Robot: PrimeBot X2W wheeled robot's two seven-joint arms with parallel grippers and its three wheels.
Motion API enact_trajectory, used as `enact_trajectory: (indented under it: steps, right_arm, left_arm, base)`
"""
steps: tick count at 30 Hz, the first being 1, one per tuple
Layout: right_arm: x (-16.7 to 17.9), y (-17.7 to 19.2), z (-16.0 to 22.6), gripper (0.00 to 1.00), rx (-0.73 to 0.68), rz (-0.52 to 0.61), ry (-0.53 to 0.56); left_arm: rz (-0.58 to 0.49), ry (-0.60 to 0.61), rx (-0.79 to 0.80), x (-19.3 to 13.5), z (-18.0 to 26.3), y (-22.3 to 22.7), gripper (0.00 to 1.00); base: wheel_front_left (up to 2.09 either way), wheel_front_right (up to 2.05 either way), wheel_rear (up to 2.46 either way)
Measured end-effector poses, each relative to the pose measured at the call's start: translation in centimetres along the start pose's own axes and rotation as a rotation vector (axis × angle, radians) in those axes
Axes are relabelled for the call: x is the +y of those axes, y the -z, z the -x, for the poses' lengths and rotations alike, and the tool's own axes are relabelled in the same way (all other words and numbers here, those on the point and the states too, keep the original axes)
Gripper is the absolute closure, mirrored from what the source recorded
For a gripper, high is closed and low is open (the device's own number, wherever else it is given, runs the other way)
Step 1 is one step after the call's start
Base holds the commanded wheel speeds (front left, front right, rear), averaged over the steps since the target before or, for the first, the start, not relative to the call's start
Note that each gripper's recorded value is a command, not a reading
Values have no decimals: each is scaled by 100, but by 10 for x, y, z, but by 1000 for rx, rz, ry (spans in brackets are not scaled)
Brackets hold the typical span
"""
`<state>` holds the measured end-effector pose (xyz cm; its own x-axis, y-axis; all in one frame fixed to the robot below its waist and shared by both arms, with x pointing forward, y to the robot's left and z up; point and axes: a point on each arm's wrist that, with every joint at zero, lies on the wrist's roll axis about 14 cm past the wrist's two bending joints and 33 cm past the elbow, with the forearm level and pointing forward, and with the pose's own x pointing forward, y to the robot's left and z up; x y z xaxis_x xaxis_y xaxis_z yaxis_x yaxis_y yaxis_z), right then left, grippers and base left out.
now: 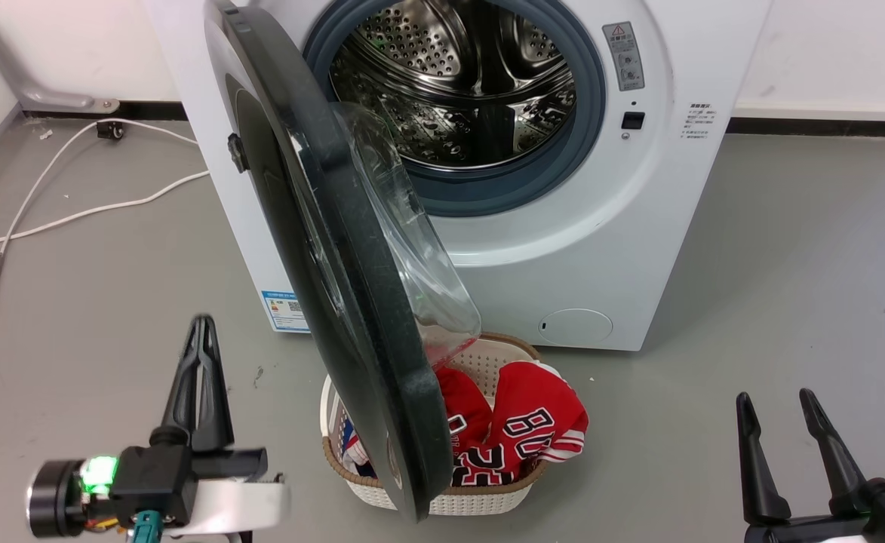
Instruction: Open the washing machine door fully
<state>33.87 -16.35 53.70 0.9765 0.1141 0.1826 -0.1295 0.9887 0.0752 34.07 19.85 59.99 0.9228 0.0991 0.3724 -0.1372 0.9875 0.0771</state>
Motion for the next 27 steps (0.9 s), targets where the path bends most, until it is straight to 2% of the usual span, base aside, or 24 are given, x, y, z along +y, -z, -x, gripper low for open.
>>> enact_trajectory:
  steps: [7, 14, 20, 27]
  right_arm:
    - [0, 0, 0, 0, -2, -8, 2]
    - [0, -2, 1, 0, -6, -16, 2]
    - [1, -2, 3, 0, -7, -16, 4]
    - [0, -2, 3, 0, -5, -17, 4]
  left_arm:
    - [-7, 55, -225, -17, -17, -68, 100]
    - [24, 193, -394, -60, -14, -119, 100]
    - [84, 326, -449, -100, -4, -137, 100]
    - [166, 482, -428, -144, 15, -137, 100]
  base:
    - [0, 0, 0]
    - [0, 0, 0]
    - [0, 0, 0]
    - [0, 0, 0]
